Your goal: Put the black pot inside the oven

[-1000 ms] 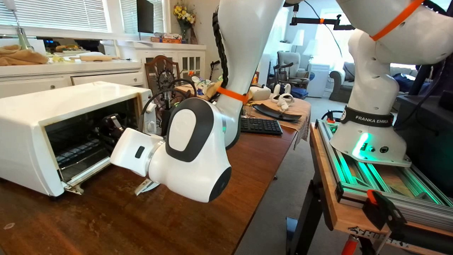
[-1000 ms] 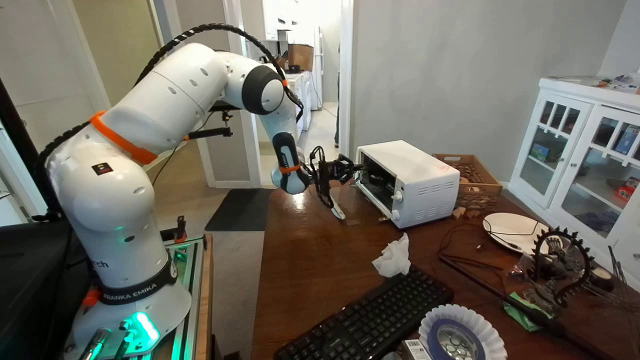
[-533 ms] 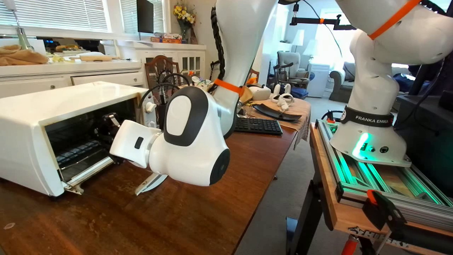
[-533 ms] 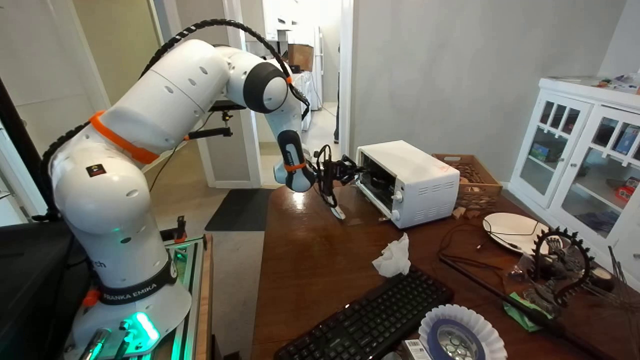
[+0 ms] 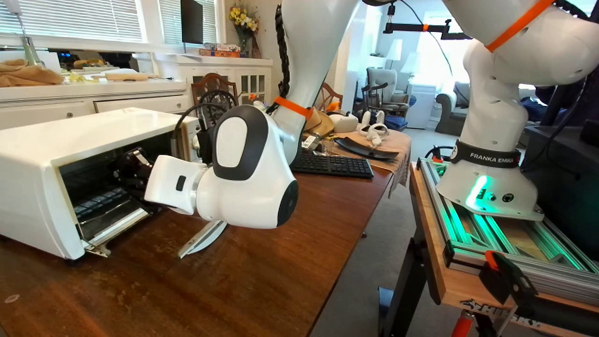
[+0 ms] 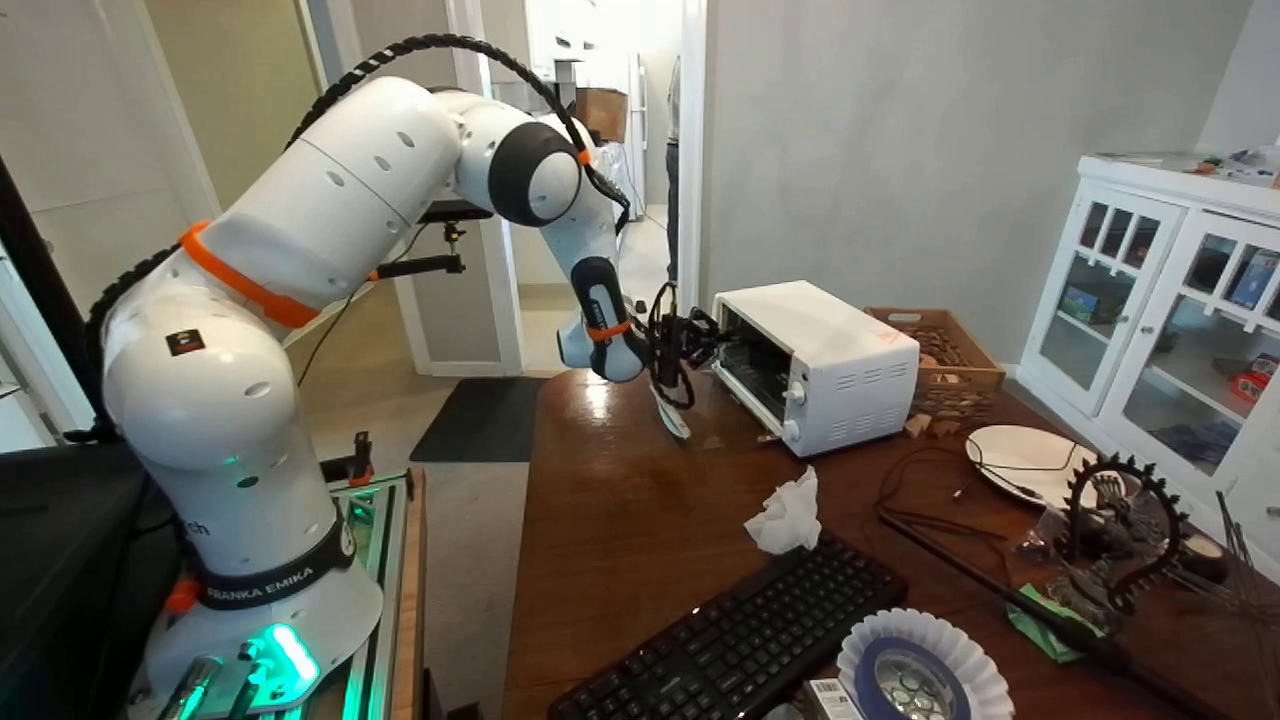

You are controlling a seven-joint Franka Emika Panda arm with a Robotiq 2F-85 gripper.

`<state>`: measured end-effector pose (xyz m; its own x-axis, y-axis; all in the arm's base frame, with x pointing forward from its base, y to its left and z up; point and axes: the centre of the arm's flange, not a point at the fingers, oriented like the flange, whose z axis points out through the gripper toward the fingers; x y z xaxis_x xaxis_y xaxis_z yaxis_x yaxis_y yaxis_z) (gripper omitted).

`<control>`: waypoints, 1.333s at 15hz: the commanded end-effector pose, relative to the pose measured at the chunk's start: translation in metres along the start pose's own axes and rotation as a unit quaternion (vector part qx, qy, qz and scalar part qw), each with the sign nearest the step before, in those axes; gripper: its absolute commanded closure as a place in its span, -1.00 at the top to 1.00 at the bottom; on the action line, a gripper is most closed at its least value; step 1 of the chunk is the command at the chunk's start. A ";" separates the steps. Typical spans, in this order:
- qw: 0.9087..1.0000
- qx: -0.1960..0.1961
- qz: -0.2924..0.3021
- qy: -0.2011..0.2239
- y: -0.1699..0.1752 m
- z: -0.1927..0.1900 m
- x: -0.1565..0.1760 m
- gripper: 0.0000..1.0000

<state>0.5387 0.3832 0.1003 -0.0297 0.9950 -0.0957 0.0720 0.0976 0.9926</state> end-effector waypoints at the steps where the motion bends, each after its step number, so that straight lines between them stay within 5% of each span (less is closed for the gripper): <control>1: 0.999 0.007 -0.025 0.043 0.005 0.010 -0.002 -0.97; 20: 0.999 0.021 -0.027 0.042 0.001 0.021 -0.015 -0.97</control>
<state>0.5587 0.3723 0.1067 -0.0968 0.9818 -0.1633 0.0850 0.1716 0.9815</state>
